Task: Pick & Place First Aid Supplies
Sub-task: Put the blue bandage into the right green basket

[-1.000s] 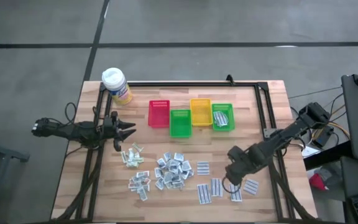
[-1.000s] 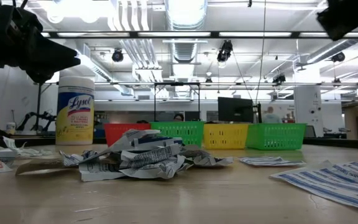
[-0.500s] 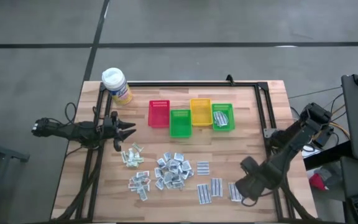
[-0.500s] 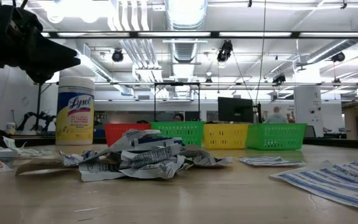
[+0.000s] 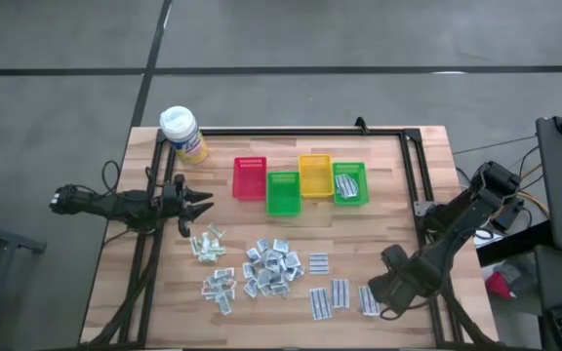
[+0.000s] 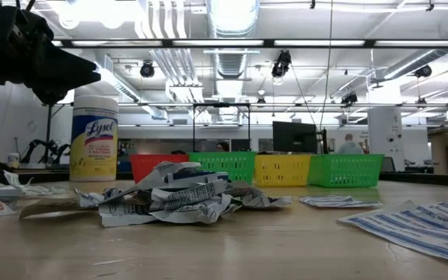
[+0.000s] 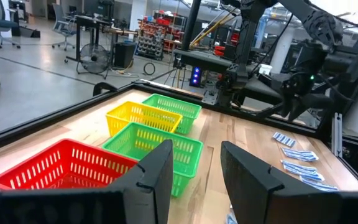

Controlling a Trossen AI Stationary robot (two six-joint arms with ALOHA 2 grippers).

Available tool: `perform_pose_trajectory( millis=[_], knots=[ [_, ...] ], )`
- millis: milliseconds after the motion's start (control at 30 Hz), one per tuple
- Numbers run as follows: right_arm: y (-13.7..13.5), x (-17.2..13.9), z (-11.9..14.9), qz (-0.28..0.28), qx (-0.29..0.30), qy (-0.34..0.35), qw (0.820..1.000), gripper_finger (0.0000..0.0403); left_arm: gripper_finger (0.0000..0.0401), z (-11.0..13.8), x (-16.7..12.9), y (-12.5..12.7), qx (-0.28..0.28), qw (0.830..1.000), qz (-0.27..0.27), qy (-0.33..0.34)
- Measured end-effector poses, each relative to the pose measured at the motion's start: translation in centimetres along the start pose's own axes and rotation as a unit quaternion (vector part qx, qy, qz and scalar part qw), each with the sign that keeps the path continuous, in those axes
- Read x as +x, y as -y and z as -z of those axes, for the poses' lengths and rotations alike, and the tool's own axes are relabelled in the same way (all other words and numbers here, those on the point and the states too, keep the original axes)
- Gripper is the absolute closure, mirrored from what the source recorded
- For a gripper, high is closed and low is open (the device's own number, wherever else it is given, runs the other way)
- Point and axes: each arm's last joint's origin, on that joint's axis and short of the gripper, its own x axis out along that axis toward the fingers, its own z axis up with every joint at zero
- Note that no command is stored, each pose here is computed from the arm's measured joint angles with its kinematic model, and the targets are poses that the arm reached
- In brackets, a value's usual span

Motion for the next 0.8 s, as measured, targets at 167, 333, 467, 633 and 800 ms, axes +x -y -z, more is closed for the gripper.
perform_pose_trajectory(
  millis=[167,333,467,633,800],
  knots=[
    [0.2,1.6,-0.2,-0.011,-0.001,-0.006,1.0,0.0261,0.027,0.0,0.0,0.0,-0.014,1.0,0.0,0.0],
    [0.7,2.9,-0.6,-0.003,0.002,-0.002,1.0,0.0264,0.027,0.0,0.0,0.0,-0.024,1.0,0.0,0.0],
    [0.9,3.8,-0.8,-0.006,-0.001,-0.003,1.0,0.0266,0.027,0.0,0.0,0.0,-0.024,1.0,0.0,0.0],
    [0.8,4.8,-0.8,-0.029,-0.002,-0.015,0.999,0.0263,0.027,0.0,0.0,0.0,-0.036,0.999,0.0,0.0],
    [1.2,5.3,-1.0,-0.023,-0.002,-0.012,1.0,0.0262,0.027,0.0,0.0,0.0,-0.037,0.999,0.0,0.0]
  ],
)
